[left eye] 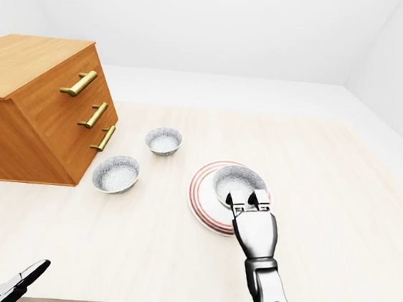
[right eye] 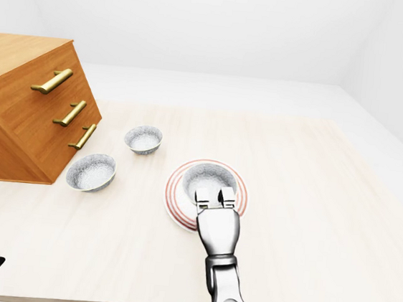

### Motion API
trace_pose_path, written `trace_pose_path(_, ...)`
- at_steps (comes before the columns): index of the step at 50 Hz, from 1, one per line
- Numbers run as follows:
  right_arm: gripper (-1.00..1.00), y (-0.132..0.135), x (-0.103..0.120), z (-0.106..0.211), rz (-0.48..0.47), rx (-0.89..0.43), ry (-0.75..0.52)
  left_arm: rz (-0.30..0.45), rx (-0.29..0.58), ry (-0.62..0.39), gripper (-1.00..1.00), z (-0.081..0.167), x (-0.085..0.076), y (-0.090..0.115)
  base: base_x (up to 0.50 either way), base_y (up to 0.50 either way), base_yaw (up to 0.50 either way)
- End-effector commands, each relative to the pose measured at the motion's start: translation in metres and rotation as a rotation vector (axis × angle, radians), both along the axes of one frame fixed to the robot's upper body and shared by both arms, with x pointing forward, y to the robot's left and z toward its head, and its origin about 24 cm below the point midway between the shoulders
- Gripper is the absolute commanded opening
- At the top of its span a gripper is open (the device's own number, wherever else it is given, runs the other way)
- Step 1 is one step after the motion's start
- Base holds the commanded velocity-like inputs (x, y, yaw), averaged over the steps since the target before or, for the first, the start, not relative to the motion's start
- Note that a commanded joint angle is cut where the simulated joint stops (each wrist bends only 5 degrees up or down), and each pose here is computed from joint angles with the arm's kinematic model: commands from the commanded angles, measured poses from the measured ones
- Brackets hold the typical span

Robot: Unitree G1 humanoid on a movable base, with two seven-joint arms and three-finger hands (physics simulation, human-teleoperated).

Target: Put the bowl at the front on the plate.

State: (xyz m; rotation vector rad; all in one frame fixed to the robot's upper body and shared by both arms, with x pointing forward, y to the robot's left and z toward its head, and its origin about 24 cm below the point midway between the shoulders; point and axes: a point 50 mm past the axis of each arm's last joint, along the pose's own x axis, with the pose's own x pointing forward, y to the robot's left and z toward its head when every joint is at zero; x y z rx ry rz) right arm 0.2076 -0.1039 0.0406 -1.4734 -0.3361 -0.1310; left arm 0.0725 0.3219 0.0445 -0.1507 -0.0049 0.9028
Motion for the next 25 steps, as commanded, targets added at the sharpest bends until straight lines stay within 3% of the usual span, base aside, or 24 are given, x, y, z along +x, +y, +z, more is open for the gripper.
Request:
trace_pose_path(1, -1.00, 0.002, 0.009, -0.003, -0.005, 0.013, -0.023, 0.000, -0.001, -0.001, 1.00, 0.002, -0.002, 0.000, 0.00, 0.00, 0.00)
trace_pose_path(25, -1.00, 0.005, 0.018, -0.013, -0.005, 0.032, -0.022, -0.004, -0.001, -0.006, 1.00, 0.000, 0.000, 0.000, 0.00, 0.00, 0.00)
